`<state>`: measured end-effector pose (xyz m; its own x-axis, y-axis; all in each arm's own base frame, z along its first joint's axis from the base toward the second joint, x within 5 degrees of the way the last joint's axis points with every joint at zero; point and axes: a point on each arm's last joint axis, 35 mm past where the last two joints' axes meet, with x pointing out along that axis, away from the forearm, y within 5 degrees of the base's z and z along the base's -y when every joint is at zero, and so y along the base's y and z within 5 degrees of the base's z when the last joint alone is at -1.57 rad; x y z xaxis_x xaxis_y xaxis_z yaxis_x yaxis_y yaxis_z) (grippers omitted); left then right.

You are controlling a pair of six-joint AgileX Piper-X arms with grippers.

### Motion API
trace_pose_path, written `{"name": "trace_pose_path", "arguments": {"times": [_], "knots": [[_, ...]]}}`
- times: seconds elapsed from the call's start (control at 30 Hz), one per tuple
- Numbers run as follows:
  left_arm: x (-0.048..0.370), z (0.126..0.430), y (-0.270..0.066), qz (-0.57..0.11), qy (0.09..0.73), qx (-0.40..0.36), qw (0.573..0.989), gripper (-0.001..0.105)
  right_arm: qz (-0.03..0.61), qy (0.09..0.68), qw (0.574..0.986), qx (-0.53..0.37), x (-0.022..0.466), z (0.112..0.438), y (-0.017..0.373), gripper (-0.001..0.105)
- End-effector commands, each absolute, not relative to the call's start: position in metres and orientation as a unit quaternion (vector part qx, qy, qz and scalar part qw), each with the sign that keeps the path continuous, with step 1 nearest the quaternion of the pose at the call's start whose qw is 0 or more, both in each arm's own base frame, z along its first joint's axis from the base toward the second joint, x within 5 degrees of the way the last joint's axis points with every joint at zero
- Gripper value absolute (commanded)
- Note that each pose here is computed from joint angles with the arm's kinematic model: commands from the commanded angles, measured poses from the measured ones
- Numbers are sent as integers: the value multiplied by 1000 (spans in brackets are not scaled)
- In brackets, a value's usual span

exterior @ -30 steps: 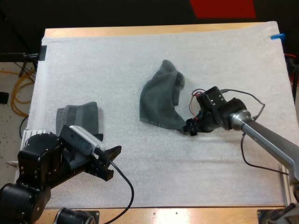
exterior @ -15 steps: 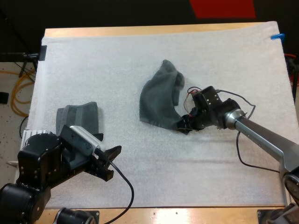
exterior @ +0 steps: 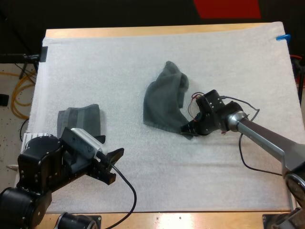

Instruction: Pick towel from pile fold and stack

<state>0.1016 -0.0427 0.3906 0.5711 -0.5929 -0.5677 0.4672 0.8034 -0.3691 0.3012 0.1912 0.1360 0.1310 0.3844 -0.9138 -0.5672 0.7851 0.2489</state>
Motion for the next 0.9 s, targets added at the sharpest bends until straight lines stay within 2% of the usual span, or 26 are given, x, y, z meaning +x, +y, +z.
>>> {"name": "trace_pose_path", "arguments": {"times": [0.0,0.17,0.33,0.57,0.67,0.87], "knots": [[101,394,-43,-303,342,-86,885,58,326,578,742,-95,296,147,188,0],[102,393,-43,-303,341,-86,886,58,277,583,740,-192,277,182,171,0],[112,392,-46,-303,341,-86,885,58,235,618,704,-260,247,210,148,0],[126,386,-50,-302,361,-87,878,58,178,642,674,-319,218,214,124,0],[133,383,-52,-310,368,-80,873,58,178,642,674,-319,212,213,121,0],[156,374,-66,-369,377,-74,846,58,172,633,689,-309,214,211,122,0]]}}
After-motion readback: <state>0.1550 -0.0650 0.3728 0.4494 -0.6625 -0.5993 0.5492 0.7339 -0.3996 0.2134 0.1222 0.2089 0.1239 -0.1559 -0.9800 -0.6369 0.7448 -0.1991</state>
